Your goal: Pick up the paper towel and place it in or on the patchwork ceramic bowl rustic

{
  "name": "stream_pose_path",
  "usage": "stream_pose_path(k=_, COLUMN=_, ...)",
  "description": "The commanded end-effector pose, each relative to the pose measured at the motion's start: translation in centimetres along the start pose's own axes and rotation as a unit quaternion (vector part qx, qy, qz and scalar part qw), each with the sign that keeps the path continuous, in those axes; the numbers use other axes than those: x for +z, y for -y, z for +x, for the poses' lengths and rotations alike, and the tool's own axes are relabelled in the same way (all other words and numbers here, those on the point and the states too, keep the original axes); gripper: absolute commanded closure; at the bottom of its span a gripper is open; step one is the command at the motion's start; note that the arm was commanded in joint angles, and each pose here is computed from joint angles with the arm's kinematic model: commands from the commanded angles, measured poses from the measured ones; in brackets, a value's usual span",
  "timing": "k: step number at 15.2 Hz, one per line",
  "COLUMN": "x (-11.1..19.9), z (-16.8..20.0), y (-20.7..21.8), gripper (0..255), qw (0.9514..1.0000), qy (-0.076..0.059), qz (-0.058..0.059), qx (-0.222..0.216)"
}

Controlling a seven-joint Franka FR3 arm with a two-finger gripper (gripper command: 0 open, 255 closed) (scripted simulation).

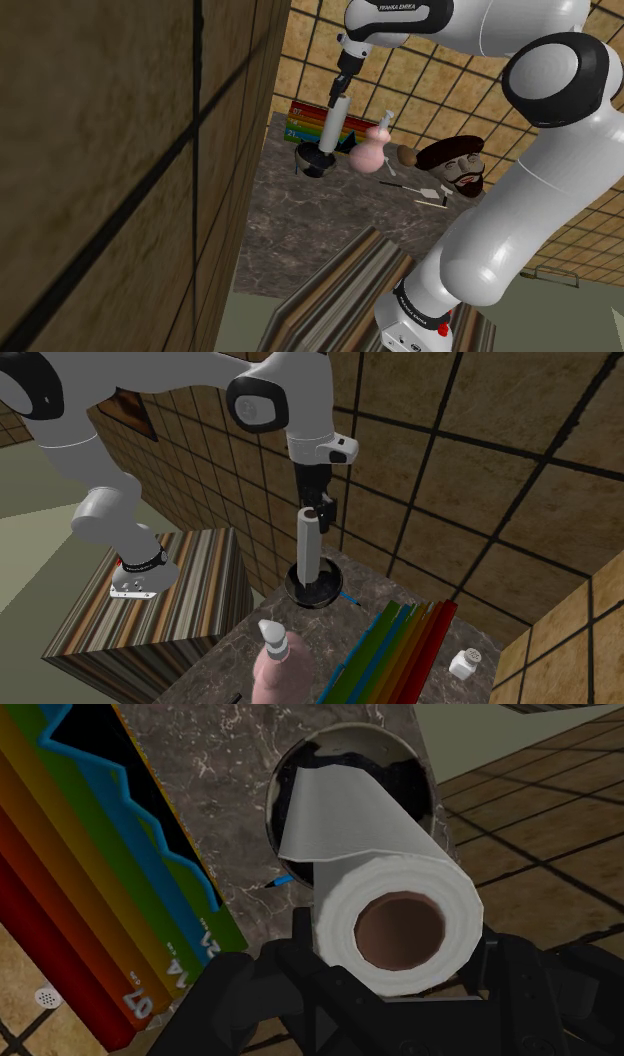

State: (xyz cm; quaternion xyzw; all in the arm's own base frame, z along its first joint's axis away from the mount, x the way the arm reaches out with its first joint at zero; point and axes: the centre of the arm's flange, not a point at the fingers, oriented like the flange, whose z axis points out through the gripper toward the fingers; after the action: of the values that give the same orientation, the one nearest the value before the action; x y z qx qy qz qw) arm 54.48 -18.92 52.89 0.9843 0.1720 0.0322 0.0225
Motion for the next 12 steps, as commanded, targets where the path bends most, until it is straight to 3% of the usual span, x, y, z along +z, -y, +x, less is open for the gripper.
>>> stream_pose_path(k=1, x=1.0, z=0.0, y=0.0, gripper=255, qw=1.0, qy=0.0, qz=0.0, qx=0.0)
stream_pose_path(k=3, x=2.3, z=-0.1, y=0.1, gripper=255, qw=1.0, qy=0.0, qz=0.0, qx=0.0)
stream_pose_path(k=11, x=2.3, z=-0.1, y=0.1, gripper=255, qw=1.0, qy=0.0, qz=0.0, qx=0.0)
stream_pose_path(k=12, x=2.3, z=-0.1, y=0.1, gripper=0, qw=1.0, qy=0.0, qz=0.0, qx=0.0)
